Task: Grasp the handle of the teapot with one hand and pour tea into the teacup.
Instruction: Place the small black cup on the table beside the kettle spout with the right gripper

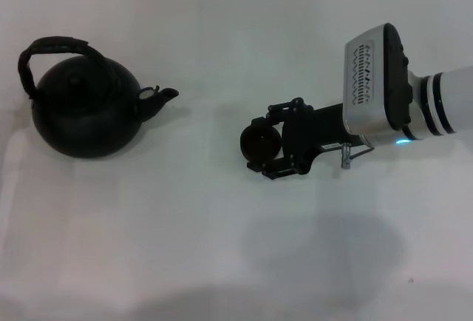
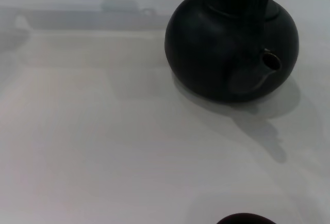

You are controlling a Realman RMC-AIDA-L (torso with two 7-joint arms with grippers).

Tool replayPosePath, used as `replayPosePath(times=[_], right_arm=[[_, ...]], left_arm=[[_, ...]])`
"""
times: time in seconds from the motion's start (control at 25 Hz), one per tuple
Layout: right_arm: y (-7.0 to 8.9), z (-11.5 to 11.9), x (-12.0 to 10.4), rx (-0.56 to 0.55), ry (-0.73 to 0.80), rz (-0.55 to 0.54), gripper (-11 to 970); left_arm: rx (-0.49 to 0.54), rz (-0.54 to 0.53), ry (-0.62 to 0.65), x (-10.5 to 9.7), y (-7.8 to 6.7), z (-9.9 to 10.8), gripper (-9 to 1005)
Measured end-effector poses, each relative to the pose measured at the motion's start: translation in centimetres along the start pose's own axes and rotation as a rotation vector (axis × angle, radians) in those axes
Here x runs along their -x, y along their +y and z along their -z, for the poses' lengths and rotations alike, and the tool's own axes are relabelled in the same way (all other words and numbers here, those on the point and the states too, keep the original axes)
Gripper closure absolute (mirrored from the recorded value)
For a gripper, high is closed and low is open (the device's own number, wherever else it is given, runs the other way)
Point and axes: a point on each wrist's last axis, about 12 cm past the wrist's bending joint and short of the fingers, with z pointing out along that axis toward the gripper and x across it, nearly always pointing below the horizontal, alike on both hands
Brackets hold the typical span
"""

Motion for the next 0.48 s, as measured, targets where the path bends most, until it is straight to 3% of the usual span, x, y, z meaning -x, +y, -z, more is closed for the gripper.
replayPosePath(times=[0.48], right_arm=[[0.05, -0.11, -0.13, 0.000, 0.014, 0.030, 231]], left_arm=[[0.000, -0.003, -0.001, 0.06, 0.09, -0.02, 118]])
